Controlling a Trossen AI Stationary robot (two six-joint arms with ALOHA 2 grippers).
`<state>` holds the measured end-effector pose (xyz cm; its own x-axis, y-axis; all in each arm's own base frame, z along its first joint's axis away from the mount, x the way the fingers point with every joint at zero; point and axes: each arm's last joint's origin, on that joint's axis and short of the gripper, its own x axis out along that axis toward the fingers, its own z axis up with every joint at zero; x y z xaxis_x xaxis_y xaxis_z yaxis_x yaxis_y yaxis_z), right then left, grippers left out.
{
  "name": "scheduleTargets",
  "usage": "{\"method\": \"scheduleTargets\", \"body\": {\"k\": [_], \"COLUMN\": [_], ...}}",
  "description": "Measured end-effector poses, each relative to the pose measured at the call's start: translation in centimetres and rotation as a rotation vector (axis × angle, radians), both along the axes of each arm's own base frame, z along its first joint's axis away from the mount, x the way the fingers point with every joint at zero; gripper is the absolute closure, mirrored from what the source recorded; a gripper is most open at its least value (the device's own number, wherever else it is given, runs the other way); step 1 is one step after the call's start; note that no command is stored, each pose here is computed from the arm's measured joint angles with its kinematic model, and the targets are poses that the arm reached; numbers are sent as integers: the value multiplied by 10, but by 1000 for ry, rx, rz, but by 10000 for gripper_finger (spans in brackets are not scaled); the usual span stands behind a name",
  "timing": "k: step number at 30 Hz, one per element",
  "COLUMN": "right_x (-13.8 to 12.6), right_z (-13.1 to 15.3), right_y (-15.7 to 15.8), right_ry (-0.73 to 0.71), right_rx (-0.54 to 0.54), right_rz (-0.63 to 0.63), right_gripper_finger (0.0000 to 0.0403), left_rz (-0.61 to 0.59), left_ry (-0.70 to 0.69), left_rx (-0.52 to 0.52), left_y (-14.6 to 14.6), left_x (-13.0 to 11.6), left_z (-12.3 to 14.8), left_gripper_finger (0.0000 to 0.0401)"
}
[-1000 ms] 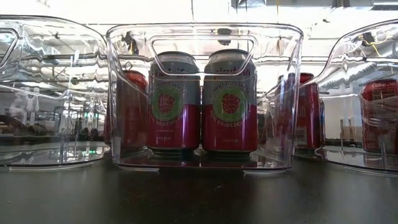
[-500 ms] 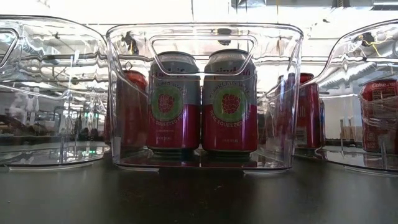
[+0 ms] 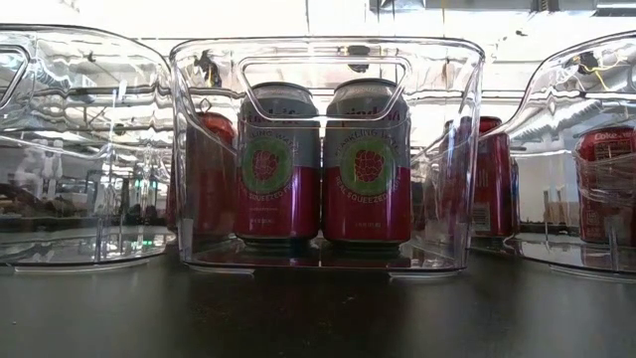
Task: Sort soda cans
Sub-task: Put the orange soda can into the left transparent bin
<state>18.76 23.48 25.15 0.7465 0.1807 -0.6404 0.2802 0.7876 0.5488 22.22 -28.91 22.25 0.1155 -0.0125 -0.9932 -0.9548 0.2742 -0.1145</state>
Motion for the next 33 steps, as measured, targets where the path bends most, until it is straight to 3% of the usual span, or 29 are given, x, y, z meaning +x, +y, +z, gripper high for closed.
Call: {"method": "scheduleTargets", "body": {"k": [5, 12, 27, 33], "right_x": [0, 0, 0, 0], "right_z": [0, 0, 0, 0], "right_y": [0, 0, 0, 0], "right_ry": [0, 0, -1, -2], "right_rx": [0, 0, -10, -20], "right_rz": [1, 1, 8, 16], "right_gripper_finger": [403, 403, 403, 403], "left_rz": [-3, -2, -15, -74], "left_ry": [26, 26, 15, -35], "left_rx": [-19, -25, -81, -139], "left_y": [-2, -3, -10, -19], "left_x": [1, 1, 1, 4], "left_z": [-4, -4, 12, 36], "left_gripper_finger": [39, 97, 81, 80]}}
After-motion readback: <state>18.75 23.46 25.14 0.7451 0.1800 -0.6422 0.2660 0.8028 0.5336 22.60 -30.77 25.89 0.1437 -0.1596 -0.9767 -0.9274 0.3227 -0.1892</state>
